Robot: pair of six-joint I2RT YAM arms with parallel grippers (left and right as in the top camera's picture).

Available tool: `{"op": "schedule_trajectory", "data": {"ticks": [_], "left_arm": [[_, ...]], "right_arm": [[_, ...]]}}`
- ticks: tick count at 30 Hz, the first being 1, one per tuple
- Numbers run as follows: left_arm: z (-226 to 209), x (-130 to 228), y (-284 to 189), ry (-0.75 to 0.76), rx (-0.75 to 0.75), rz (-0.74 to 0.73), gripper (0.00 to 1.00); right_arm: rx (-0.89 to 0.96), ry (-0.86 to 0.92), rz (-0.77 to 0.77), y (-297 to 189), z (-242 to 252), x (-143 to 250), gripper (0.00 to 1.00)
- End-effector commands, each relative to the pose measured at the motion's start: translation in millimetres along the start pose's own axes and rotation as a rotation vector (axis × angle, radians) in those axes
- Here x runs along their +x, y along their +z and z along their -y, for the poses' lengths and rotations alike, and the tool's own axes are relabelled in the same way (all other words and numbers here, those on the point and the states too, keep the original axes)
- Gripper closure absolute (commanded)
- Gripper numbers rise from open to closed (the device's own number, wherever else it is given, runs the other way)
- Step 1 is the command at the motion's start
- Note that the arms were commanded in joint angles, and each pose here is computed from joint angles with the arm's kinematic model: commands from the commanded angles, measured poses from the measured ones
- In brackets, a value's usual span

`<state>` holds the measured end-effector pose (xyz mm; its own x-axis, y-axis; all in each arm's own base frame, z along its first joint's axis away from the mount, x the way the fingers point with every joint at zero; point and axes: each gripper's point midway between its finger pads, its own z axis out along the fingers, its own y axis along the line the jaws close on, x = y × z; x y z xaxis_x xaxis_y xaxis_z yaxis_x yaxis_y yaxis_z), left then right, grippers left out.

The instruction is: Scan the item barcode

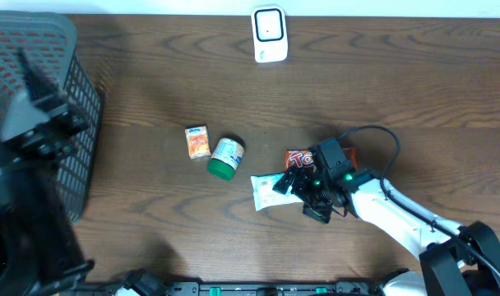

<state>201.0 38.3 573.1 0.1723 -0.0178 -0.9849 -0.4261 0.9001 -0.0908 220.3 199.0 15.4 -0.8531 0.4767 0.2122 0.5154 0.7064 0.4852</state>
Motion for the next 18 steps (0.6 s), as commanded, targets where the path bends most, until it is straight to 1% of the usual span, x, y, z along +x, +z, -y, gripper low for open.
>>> {"op": "schedule_trajectory", "data": {"ticks": [1,3,6,9,10,16,18], "left_arm": [[-11.3,-4.2,-5.0,-0.033,-0.007,0.012,0.02],[-15.8,-5.9,-7.2,-0.043,-0.008,0.017,0.02],[-21.7,-8.0,-10.0,-0.054,-0.009,0.023,0.02],[-24.3,-9.0,-11.3,-0.060,-0.009,0.026,0.02],[-24.4,-9.1,-11.3,-0.060,-0.009,0.026,0.02],[-24.5,-9.3,-11.4,-0.061,-0.010,0.027,0.02],[-24.7,-9.9,-11.4,-0.064,-0.010,0.029,0.02]], "right_arm": [[0.102,0.282,-0.028,22.3,51.3,14.9,0.01],[0.096,0.376,-0.020,26.6,59.5,17.0,0.01],[0.071,0.405,-0.023,31.2,65.6,19.4,0.01],[0.045,0.383,-0.037,31.9,61.8,20.4,0.01],[0.016,0.344,-0.045,31.5,55.5,18.8,0.01],[-0.033,0.266,-0.096,27.3,49.0,19.2,0.01],[-0.032,0.288,-0.118,24.2,53.0,19.0,0.01]]}}
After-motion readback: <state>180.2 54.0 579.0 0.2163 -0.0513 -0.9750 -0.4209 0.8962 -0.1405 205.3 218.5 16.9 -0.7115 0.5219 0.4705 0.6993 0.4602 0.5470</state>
